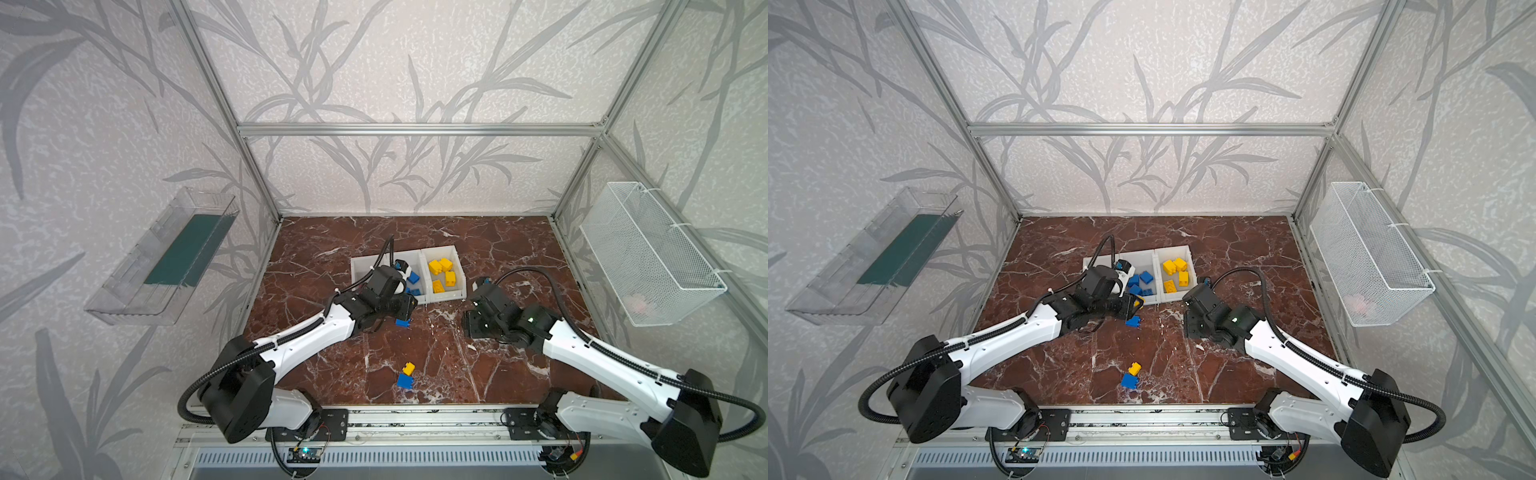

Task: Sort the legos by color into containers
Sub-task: 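Carry the yellow brick into the yellow compartment and release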

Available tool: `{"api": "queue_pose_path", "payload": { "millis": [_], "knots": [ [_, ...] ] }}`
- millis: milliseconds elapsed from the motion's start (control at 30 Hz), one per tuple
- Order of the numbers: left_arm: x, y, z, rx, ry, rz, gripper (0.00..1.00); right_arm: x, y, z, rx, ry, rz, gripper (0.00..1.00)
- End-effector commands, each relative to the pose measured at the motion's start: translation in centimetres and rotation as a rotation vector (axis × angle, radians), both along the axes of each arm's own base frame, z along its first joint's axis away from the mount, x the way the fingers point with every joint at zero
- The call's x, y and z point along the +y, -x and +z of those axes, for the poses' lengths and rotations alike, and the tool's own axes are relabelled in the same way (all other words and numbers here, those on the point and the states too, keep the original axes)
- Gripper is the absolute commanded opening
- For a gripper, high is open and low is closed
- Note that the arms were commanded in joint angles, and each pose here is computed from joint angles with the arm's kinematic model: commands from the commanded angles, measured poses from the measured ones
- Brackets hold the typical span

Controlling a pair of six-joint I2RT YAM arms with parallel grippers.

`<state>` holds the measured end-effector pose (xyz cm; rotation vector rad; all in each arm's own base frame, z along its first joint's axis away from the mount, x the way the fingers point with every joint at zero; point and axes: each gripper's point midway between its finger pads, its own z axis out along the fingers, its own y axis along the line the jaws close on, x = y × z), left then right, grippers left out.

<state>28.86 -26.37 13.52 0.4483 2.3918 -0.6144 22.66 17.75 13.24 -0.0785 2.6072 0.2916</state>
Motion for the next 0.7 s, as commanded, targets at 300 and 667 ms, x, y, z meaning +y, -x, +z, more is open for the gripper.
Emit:
{"api": "queue_pose_path", "payload": {
  "millis": [300,667],
  "knots": [
    [-4.2,-2.1,1.4,-0.004,0.025,-0.092,0.38,0.2,0.0,0.3,-0.022,0.003,0.061,0.65],
    [-7.2,-5.6,1.4,-0.053,0.003,-0.148,0.39,-0.2,0.3,0.0,-0.018,-0.044,-0.004,0.65]
  ]
}}
